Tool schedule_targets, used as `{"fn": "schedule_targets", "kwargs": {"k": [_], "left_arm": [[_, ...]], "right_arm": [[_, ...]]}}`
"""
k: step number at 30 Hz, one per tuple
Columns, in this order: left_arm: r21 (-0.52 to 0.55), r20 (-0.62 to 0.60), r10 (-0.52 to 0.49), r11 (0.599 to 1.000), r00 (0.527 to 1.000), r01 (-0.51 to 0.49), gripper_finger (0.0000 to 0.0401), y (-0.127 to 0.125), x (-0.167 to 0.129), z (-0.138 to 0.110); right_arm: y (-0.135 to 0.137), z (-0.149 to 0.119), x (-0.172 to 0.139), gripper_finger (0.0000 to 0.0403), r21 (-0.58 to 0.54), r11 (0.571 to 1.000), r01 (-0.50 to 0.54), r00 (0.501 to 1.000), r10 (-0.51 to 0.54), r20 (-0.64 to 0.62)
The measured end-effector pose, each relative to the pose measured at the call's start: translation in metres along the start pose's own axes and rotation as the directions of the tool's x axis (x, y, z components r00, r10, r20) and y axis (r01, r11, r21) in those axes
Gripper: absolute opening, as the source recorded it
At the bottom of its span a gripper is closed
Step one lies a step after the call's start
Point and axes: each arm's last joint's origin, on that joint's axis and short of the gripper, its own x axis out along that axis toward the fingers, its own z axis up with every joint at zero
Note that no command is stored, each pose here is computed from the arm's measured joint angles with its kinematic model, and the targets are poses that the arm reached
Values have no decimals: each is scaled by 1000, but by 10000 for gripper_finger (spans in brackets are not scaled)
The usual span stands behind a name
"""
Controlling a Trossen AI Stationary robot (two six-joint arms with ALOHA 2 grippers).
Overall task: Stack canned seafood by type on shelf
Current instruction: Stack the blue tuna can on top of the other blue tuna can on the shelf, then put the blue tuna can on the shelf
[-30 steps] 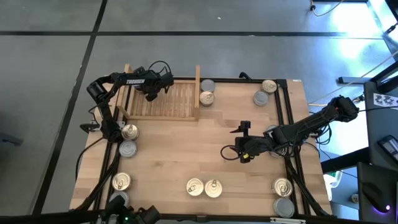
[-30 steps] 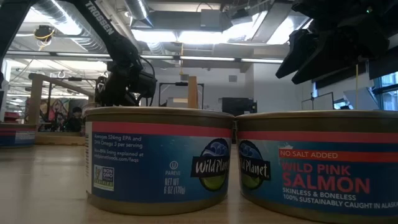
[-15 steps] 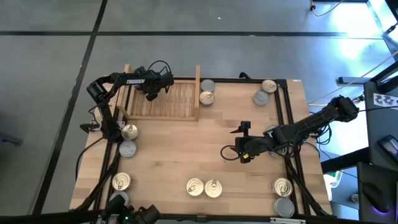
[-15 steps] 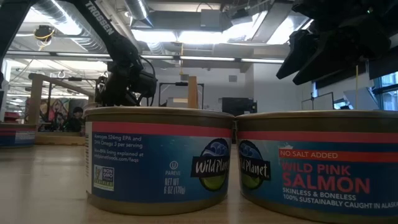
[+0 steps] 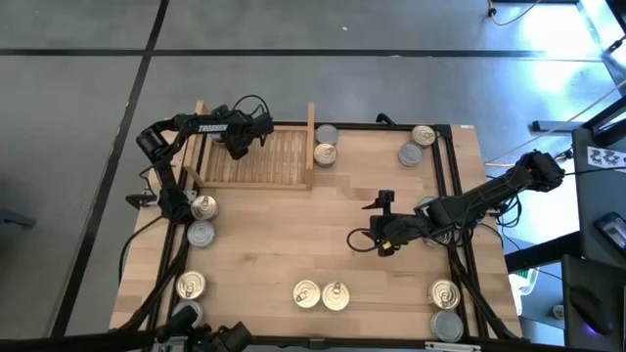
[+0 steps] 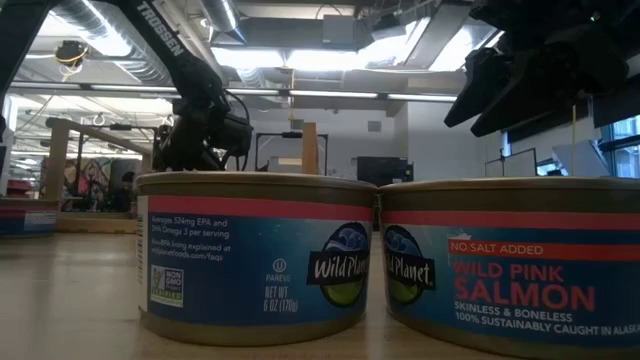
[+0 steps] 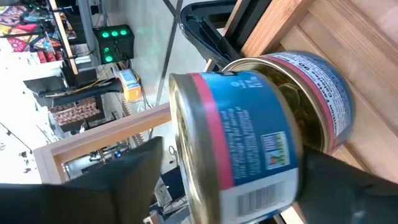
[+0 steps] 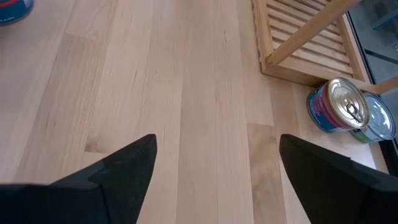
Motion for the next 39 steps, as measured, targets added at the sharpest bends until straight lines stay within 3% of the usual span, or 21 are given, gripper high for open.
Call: {"fn": "schedule_targets", "kwargs": {"k": [3, 5, 22, 26, 35, 39], "left_arm": [[1, 1, -3, 1000, 1000, 3, 384, 0, 0, 0], [5, 7, -13, 1000, 1000, 13, 395, -2, -2, 0], [10, 35, -34, 999, 999, 34, 379, -7, -9, 1], [63, 44, -35, 998, 998, 32, 379, -8, -12, 1], [-50, 136, -209, 975, 968, 217, 379, 19, -37, -9], [-80, 165, -208, 971, 964, 224, 379, 29, -44, -13]], "right_arm": [[0, 0, 0, 340, 0, 1000, 0, 1000, 0, 0], [0, 0, 0, 340, -1, 1000, 0, 1000, 0, 0], [0, 0, 0, 340, -7, 1000, 1, 1000, -1, 0], [0, 0, 0, 340, -4, 1000, 1, 1000, -1, -1], [0, 0, 0, 340, -3, 1000, 2, 1000, -2, 1], [0, 0, 0, 340, -4, 1000, 2, 1000, -2, 0]]}}
